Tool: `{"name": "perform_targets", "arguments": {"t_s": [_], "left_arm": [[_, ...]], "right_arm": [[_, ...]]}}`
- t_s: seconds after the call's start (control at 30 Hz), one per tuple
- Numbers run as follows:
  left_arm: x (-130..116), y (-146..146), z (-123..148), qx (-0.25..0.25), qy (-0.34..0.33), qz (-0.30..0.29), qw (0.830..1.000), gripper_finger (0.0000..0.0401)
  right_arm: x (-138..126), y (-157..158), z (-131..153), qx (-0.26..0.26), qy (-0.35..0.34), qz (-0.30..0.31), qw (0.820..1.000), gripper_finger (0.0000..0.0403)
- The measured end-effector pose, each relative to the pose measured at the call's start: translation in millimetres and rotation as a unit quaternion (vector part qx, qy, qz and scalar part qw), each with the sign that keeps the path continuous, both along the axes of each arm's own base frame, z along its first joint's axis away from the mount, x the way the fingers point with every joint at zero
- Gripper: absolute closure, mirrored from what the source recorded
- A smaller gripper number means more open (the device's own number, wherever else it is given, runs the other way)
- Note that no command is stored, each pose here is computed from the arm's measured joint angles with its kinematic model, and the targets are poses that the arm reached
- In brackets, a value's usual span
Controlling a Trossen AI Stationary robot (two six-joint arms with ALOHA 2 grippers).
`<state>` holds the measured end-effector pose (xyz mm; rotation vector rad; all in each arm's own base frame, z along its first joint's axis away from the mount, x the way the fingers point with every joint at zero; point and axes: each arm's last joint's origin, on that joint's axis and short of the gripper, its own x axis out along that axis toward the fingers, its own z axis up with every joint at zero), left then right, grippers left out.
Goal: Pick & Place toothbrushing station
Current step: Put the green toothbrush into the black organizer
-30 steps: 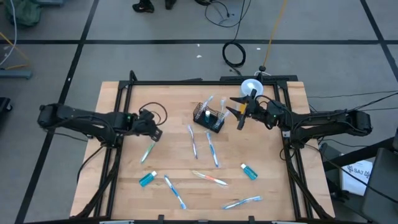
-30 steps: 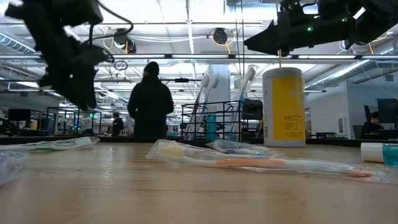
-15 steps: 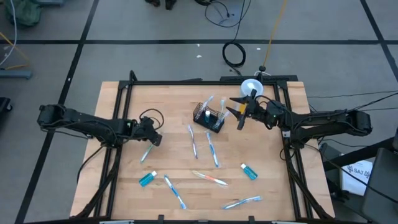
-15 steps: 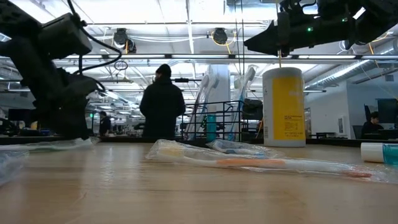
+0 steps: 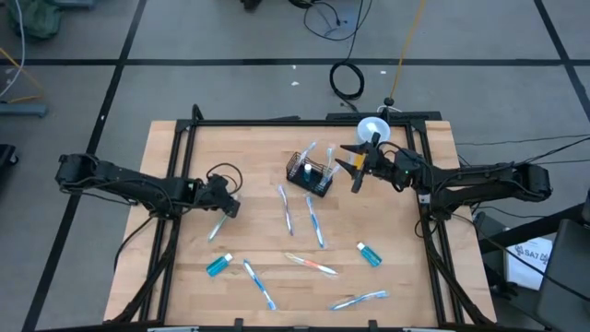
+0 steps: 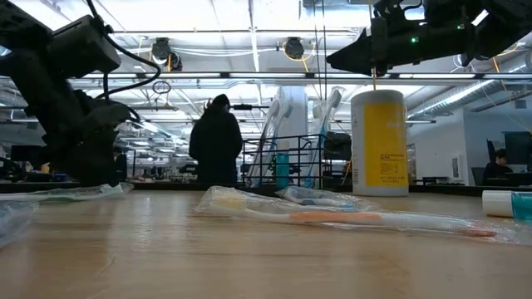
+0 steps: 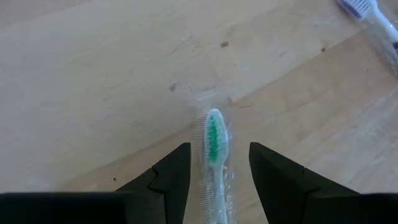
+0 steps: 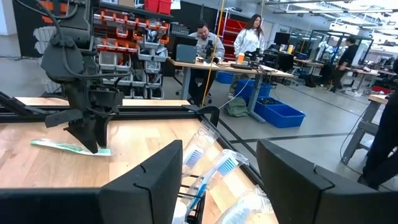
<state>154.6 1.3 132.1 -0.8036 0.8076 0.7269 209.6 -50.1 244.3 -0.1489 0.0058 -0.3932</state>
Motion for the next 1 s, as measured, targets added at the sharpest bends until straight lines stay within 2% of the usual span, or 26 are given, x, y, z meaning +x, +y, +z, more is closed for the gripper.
{"name": "perform_targets", "arguments": {"t_s": [0.3,0.43,0.7,1.0], "left_arm": [[-0.1,-0.1,-0.1,-0.002,0.001,0.000,1.000,0.0231],[0.4,-2.5,-3.9,0.002,0.020,-0.023,1.000,0.0231],[6.1,-4.3,-14.2,0.018,0.049,-0.025,0.998,0.0236],[10.2,-3.8,-13.3,0.025,0.022,-0.015,0.999,0.0336]], "right_arm": [[0.0,0.0,0.0,0.000,0.000,0.000,1.000,0.0204],[0.0,0.0,0.1,0.000,0.000,0.000,1.000,0.0204],[0.0,0.0,0.1,0.000,-0.001,0.000,1.000,0.0204],[0.0,0.0,0.5,0.000,-0.002,0.000,1.000,0.0204]]}}
